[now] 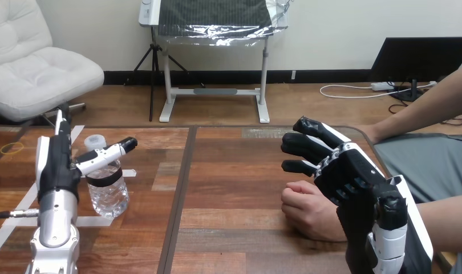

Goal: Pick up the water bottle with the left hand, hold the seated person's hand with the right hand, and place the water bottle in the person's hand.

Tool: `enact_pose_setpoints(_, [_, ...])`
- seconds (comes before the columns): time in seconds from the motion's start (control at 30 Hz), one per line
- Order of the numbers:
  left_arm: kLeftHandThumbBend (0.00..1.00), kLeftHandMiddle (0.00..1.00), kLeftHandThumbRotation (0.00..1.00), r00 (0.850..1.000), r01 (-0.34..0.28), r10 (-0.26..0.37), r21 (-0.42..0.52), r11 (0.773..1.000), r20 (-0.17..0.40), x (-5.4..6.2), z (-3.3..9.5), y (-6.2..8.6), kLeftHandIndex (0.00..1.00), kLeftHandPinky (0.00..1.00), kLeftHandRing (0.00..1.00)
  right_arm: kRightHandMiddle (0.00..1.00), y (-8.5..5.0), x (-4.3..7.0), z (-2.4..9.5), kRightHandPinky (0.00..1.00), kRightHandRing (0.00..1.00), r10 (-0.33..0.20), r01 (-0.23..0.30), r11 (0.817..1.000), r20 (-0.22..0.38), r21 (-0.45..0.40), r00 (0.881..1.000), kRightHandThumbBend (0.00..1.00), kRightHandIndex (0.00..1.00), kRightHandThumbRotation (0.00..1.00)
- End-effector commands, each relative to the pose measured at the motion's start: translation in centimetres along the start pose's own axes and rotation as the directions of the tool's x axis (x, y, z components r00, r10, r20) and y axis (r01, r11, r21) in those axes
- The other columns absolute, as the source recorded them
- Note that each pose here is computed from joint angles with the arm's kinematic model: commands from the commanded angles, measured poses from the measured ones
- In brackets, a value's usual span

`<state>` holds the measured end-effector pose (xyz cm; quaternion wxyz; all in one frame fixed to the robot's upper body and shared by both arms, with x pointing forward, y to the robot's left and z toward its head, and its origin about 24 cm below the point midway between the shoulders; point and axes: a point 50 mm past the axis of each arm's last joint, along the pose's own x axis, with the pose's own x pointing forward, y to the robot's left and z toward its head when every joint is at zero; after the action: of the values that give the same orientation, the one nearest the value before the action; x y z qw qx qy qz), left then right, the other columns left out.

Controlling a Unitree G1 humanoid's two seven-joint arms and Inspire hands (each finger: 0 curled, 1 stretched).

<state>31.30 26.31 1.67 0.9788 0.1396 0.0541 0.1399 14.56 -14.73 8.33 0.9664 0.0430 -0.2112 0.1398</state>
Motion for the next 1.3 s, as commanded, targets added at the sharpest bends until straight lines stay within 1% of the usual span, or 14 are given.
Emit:
enact_pose_setpoints(0.0, [0.92,1.00,0.16,0.998,0.008,-0.007,-0.018,1.000,0.070,1.6,2.8,-0.3,1.00,1.00,1.00,0.79,-0.2,1.2,0.9,0.74,0.81,0.015,-0.015,1.000,0.081,-0.004,0.997,0.81,0.82,1.00])
enact_pose_setpoints(0.53, [1.00,1.00,0.23,0.999,0.034,-0.033,-0.043,0.999,0.019,1.6,2.2,-1.1,1.00,1.00,1.00,0.79,-0.2,1.1,1.0,0.74,0.81,0.012,-0.011,1.000,0.079,-0.012,0.997,0.82,0.81,1.00])
enact_pose_setpoints(0.63, [1.00,1.00,0.24,0.999,0.038,-0.037,-0.051,0.998,0.018,1.6,2.1,-1.3,1.00,1.00,1.00,0.79,-0.2,1.1,1.0,0.74,0.81,0.013,-0.012,1.000,0.079,-0.011,0.997,0.82,0.81,1.00])
enact_pose_setpoints(0.93, [0.98,1.00,0.25,0.999,0.039,-0.040,-0.046,0.998,-0.013,1.5,1.7,-1.6,1.00,1.00,1.00,0.79,-0.3,1.1,1.0,0.74,0.81,0.016,-0.015,1.000,0.083,-0.014,0.996,0.81,0.81,1.00])
enact_pose_setpoints(1.03, [0.98,1.00,0.25,0.999,0.037,-0.038,-0.060,0.998,-0.024,1.6,1.6,-1.6,1.00,1.00,1.00,0.80,-0.3,1.1,1.1,0.74,0.81,0.018,-0.017,1.000,0.081,-0.014,0.997,0.80,0.81,1.00])
enact_pose_setpoints(1.27, [0.99,1.00,0.26,0.999,0.036,-0.038,-0.045,0.998,-0.033,1.6,1.6,-1.8,1.00,1.00,1.00,0.80,-0.3,1.0,1.1,0.74,0.81,0.019,-0.018,1.000,0.080,-0.016,0.997,0.80,0.81,1.00])
